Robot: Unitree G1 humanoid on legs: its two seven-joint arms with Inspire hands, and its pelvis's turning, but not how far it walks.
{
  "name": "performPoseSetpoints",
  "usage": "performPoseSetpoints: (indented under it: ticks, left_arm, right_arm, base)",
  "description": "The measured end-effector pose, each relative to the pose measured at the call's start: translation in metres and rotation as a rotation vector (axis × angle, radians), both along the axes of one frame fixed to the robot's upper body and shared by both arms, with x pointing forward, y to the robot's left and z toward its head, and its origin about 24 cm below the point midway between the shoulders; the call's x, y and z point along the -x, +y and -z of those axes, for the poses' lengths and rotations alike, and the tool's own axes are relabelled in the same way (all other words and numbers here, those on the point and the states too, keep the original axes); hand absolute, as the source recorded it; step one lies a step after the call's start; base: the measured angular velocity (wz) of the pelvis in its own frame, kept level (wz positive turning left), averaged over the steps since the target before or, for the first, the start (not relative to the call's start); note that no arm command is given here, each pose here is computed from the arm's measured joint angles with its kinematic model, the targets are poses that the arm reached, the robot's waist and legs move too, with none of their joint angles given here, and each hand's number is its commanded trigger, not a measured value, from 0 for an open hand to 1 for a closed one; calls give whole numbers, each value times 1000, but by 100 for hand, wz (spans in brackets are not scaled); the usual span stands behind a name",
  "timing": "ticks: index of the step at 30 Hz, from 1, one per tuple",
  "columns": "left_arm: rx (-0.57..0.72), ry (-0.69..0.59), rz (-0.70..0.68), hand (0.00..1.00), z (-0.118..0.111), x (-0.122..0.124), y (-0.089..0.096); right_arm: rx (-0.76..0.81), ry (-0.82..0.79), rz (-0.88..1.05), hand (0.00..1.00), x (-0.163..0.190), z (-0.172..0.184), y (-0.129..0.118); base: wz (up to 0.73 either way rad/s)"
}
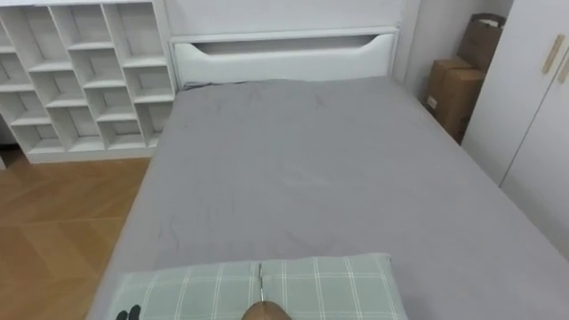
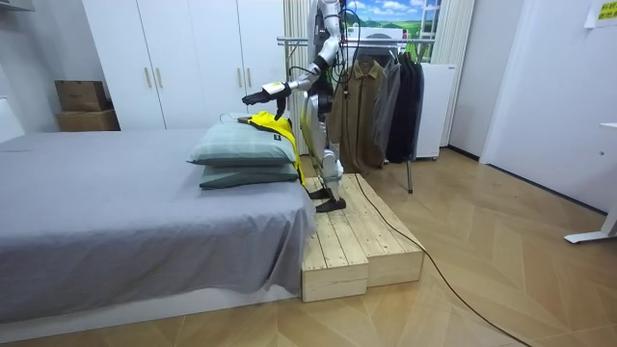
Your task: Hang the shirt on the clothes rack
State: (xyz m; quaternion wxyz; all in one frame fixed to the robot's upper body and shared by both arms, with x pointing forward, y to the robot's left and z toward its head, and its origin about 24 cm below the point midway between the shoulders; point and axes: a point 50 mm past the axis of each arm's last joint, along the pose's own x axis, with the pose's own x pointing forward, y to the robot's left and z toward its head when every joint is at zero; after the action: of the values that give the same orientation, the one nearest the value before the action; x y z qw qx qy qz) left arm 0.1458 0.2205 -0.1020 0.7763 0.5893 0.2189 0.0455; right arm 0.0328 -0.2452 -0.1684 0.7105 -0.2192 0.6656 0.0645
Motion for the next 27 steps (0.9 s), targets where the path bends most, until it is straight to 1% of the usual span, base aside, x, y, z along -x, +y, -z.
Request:
performPoseSetpoints:
  ticks: [15, 20, 25, 27]
  left_arm:
    - [23, 44, 66, 0, 1, -9, -10]
    - [35, 30, 139, 0, -3, -23, -23]
    - [43, 41, 196, 0, -3, -28, -33]
    - [47, 52, 201, 0, -2, -28, -34]
  right_arm:
    - [1, -14, -16, 0, -6, -1, 0]
    - [-5, 4, -45, 0, -4, 0, 2]
    - [-17, 27, -40, 0, 4, 1, 2]
    - [-17, 33, -36, 0, 6, 1, 2]
  base:
    - [-1]
    - [-8]
    - [-7]
    - [-10]
